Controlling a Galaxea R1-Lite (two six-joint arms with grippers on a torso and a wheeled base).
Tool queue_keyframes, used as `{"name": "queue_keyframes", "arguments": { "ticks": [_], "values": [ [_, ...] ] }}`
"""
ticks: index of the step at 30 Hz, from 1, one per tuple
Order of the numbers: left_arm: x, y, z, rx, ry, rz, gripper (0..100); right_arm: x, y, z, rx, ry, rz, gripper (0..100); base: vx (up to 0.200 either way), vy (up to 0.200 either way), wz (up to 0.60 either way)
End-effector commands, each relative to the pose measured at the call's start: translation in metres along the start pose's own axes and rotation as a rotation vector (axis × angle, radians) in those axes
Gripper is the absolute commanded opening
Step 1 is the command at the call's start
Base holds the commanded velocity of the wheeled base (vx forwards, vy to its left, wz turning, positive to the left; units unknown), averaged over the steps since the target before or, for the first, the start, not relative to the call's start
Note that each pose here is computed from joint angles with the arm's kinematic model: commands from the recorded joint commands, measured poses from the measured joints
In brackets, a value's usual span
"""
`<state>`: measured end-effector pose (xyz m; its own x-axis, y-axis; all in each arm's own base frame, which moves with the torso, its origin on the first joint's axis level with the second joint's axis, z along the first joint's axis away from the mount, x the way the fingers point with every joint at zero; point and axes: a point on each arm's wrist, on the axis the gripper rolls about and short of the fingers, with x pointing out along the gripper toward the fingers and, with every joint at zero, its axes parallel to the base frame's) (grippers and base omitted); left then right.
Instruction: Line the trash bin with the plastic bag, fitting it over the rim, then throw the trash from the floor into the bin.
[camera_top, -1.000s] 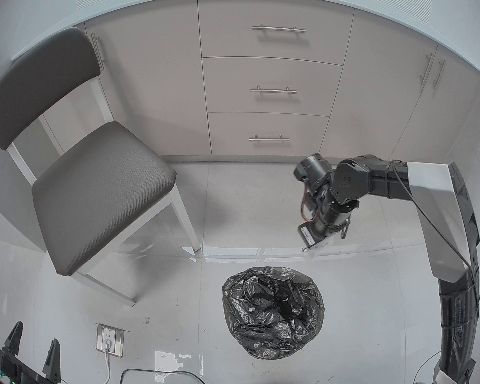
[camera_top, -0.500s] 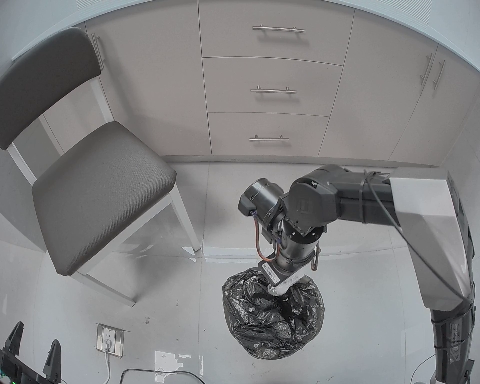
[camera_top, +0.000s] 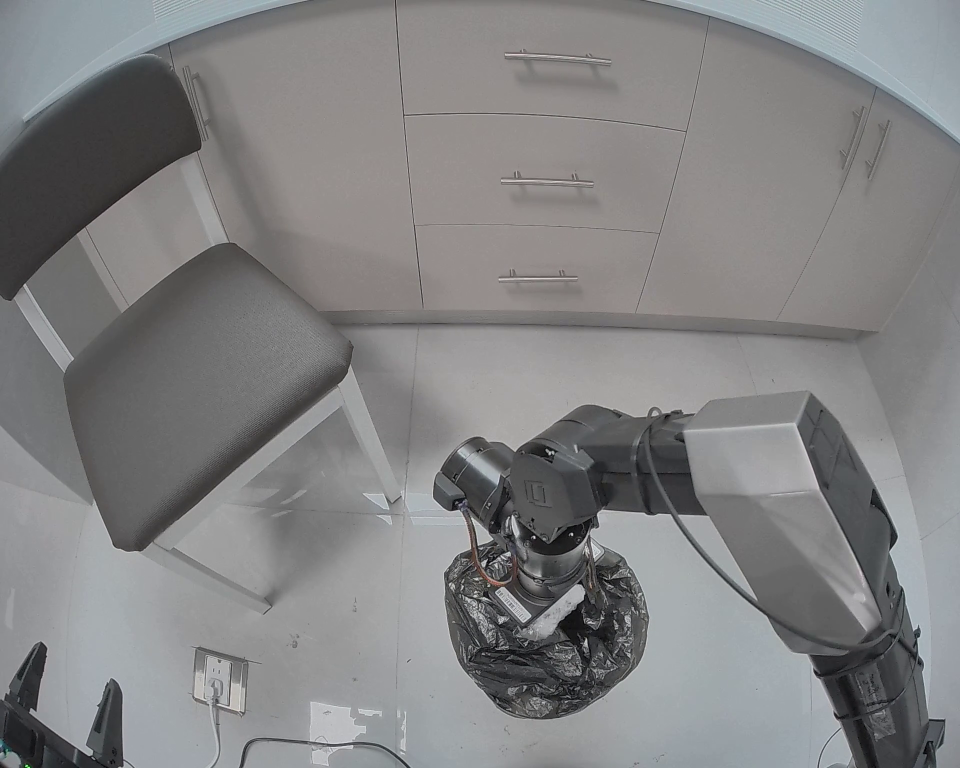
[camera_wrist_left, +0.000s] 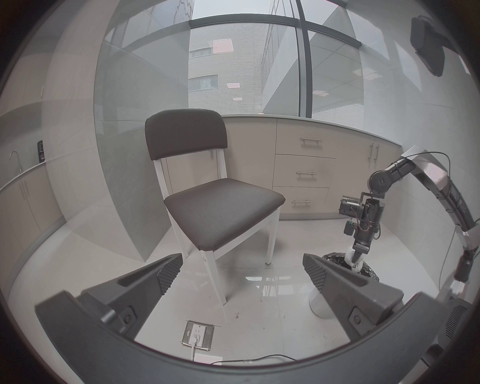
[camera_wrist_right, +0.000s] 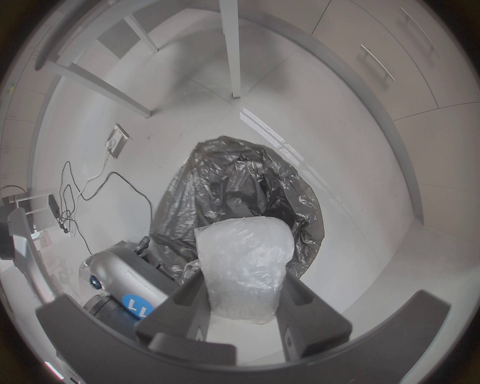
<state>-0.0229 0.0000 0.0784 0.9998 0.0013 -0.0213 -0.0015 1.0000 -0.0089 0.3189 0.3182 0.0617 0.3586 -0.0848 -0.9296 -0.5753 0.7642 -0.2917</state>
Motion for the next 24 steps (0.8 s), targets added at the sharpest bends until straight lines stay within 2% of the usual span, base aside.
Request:
{"name": "queue_keyframes", "arguments": {
  "ticks": [1, 3, 4, 24],
  "values": [
    [-0.0003, 0.0001, -0.0036, 0.001, -0.004, 0.000, 100, 0.0190, 0.0080, -0.0024, -0.021, 0.041, -0.003, 0, 0.000, 0.000, 0.00],
    [-0.0003, 0.0000, -0.0036, 0.001, -0.004, -0.001, 100, 0.0203, 0.0062, -0.0023, -0.017, 0.044, -0.006, 0, 0.000, 0.000, 0.00],
    [-0.0003, 0.0000, -0.0036, 0.001, -0.004, -0.001, 100, 0.0203, 0.0062, -0.0023, -0.017, 0.044, -0.006, 100, 0.000, 0.000, 0.00],
    [-0.0003, 0.0001, -0.0036, 0.001, -0.004, 0.000, 100, 0.0164, 0.0006, 0.0015, 0.010, 0.008, -0.012, 100, 0.000, 0.000, 0.00]
  ]
}}
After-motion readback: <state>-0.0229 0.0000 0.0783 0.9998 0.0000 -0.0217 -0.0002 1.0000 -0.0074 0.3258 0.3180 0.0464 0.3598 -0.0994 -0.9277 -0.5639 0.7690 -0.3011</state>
